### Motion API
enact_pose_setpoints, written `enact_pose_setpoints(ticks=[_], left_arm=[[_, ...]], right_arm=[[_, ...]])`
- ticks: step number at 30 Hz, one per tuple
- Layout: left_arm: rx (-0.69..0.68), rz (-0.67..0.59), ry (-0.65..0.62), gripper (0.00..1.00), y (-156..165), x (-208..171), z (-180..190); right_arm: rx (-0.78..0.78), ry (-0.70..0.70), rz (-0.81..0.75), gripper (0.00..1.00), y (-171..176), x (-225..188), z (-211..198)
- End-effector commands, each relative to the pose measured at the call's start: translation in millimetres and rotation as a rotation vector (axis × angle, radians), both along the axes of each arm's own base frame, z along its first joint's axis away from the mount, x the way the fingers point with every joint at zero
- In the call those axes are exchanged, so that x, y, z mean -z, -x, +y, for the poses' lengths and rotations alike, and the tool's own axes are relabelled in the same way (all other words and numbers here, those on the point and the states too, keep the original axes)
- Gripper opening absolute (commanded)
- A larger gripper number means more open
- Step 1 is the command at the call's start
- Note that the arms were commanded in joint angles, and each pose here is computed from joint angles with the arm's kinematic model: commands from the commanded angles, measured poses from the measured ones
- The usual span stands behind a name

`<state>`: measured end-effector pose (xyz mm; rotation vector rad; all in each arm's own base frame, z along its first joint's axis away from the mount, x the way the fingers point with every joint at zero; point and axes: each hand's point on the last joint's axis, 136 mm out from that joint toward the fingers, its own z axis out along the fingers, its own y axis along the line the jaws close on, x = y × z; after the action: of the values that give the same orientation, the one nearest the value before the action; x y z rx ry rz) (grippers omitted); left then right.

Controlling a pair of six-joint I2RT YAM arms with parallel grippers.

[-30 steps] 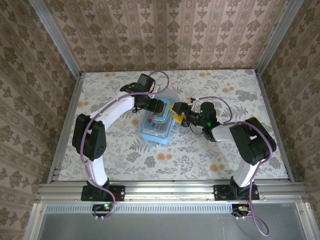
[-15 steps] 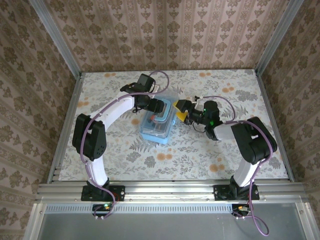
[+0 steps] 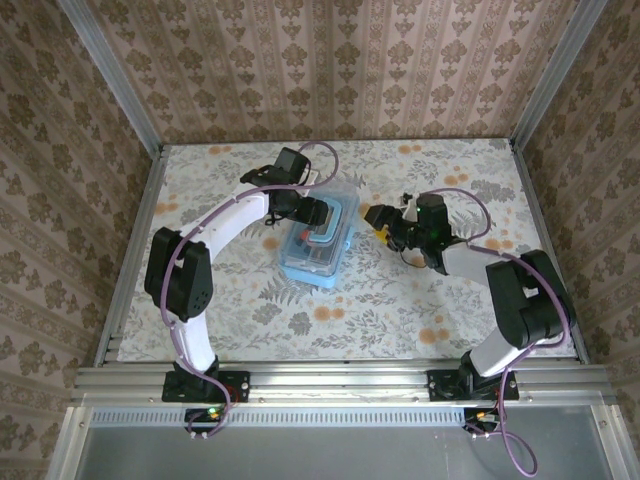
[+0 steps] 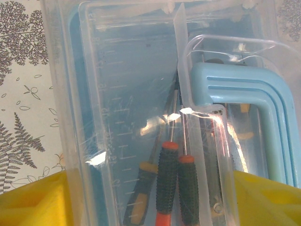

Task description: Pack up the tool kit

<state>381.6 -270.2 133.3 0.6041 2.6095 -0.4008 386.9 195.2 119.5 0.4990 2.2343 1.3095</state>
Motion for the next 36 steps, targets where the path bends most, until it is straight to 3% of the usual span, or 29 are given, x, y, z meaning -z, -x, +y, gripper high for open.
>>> enact_pose_setpoints(ticks=[1,6,14,36], left_arm=[[0.005,0.237,-0.01,0.49,39.2,54.8,-6.3],[0.007,0.234,-0.007,0.49,38.7,53.3,-6.9],[0.012,0.237,-0.005,0.49,39.3,53.8,-7.6],[-0.004,0.279,0.048,0.48,39.0,61.1,-7.0]], right_arm=[[-0.034,0.036,0.064,0.64,4.9,27.7,3.6],[-0.103,-0.031,0.038,0.7,3.6,30.5,26.4],[-0.138,-0.089,0.035,0.7,-0.7,37.3,44.3],[-0.142,-0.136,0.019,0.69,2.2,35.0,51.8]])
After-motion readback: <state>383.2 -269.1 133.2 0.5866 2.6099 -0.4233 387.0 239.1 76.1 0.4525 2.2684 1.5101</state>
